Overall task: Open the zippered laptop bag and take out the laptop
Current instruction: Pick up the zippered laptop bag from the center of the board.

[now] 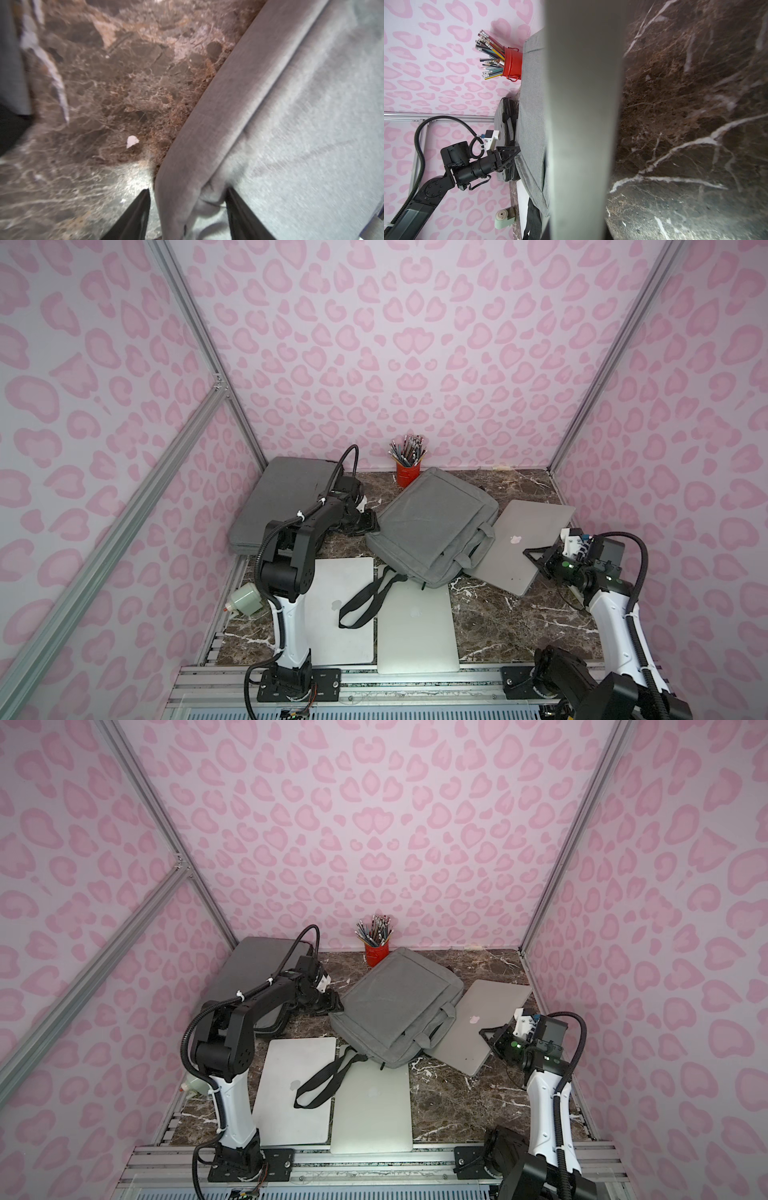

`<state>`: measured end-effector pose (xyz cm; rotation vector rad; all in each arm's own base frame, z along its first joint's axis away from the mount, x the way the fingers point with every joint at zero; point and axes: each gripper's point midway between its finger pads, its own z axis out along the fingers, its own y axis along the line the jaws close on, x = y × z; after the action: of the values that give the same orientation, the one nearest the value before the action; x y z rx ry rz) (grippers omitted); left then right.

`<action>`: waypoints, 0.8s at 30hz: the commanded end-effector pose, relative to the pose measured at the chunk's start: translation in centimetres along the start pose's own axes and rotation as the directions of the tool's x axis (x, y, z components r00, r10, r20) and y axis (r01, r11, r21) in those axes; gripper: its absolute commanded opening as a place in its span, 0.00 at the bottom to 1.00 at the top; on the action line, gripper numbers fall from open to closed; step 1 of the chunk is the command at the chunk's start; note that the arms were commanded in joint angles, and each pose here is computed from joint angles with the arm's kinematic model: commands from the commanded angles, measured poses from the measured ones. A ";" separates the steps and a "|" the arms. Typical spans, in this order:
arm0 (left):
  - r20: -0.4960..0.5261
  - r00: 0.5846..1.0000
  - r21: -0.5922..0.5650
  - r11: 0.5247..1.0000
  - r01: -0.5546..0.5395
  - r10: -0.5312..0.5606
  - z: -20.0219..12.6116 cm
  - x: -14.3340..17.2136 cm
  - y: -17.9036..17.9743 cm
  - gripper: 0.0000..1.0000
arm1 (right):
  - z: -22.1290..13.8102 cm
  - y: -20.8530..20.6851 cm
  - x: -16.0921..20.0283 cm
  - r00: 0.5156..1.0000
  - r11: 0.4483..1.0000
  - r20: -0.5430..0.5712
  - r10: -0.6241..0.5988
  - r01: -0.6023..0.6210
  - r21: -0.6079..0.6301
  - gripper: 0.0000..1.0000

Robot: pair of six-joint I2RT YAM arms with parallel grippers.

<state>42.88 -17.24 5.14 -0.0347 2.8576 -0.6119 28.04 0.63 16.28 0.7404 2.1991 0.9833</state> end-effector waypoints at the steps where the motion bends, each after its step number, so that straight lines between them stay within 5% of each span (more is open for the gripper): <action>1: -0.021 1.000 0.028 1.000 0.013 -0.013 0.8 0.6 -0.2 0.56 | 0.0 2.1 -1.1 0.995 0.991 0.035 -0.090 0.093 -0.097 0.00; 6: -0.041 0.999 0.042 0.999 -0.003 0.005 1.0 1.3 -1.0 0.44 | 0.1 1.8 -1.1 0.996 0.992 0.035 -0.084 0.087 -0.093 0.00; 11: -0.034 0.999 0.067 0.998 -0.018 0.021 -0.7 1.7 -2.3 0.15 | 0.0 1.7 -1.3 0.995 0.993 0.044 -0.088 0.091 -0.078 0.00; 24: -0.081 0.992 0.104 0.991 -0.084 0.093 -6.8 8.3 -5.2 0.03 | -1.1 2.9 -3.5 0.987 0.990 0.098 -0.129 0.134 -0.044 0.00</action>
<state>35.48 -19.73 10.88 0.0921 2.8555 -0.6998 29.02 -0.83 17.98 0.7236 2.1721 0.8983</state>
